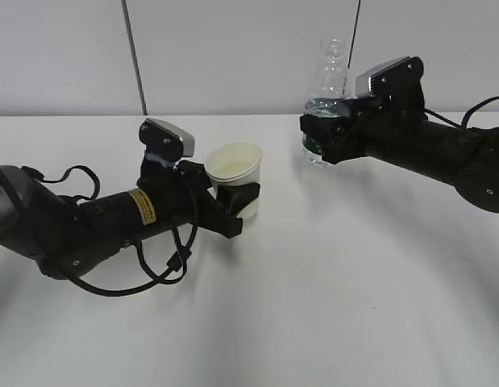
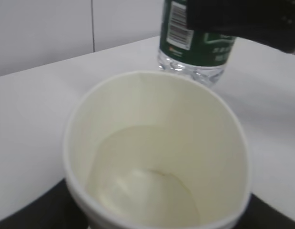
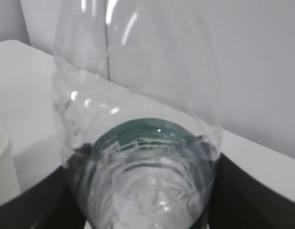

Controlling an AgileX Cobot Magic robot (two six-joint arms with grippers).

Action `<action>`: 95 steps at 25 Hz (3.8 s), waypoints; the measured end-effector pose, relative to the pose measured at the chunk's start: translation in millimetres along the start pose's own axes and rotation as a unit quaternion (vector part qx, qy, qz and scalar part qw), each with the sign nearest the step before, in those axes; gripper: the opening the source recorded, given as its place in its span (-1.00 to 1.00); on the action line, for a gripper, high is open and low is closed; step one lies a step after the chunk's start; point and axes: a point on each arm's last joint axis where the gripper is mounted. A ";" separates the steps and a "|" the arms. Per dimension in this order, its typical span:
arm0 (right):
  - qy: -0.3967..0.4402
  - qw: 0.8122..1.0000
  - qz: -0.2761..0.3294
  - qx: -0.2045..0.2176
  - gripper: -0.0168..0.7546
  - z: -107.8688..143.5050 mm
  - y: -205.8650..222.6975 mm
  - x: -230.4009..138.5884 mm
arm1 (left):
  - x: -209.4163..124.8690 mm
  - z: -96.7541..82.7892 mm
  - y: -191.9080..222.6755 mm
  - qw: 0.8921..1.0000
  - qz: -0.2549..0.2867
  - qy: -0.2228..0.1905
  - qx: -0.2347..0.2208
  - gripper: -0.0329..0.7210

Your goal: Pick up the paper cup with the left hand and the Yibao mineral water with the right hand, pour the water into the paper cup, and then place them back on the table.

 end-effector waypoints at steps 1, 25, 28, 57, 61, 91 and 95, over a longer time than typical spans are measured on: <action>0.000 1.000 0.000 0.000 0.27 0.0 0.0 0.0 | 0.0 4.6 -1.6 1.000 -0.001 -0.002 0.006 0.18; 0.083 0.996 0.034 -0.002 0.27 0.5 5.9 -27.6 | -8.0 101.9 -51.1 0.988 0.014 -0.014 0.150 0.17; 0.093 0.995 0.042 -0.008 0.27 0.0 7.5 -35.9 | -10.7 108.9 -56.0 0.986 0.024 -0.019 0.164 0.17; 0.108 0.993 0.038 -0.018 0.27 -1.7 8.6 -39.9 | -26.1 114.6 -56.9 0.983 0.039 -0.024 0.177 0.30; 0.108 0.993 0.038 -0.018 0.27 -1.7 8.6 -39.9 | -26.2 114.5 -56.8 0.983 0.038 -0.023 0.176 0.39; 0.098 0.994 0.032 -0.037 0.27 -3.7 15.1 -69.1 | -26.0 115.7 -57.2 0.982 0.036 -0.028 0.184 0.65; 0.098 0.994 0.032 -0.037 0.27 -3.7 15.1 -69.1 | -26.0 115.7 -57.2 0.982 0.036 -0.028 0.184 0.65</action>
Point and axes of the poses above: a point on each arm's last joint axis where the gripper is mounted, y pointing out along that axis toward the gripper, z along the wrist's bending axis when the last joint is at zero, x = y × z, and after that the axes turned 1 degree about y, right-handed
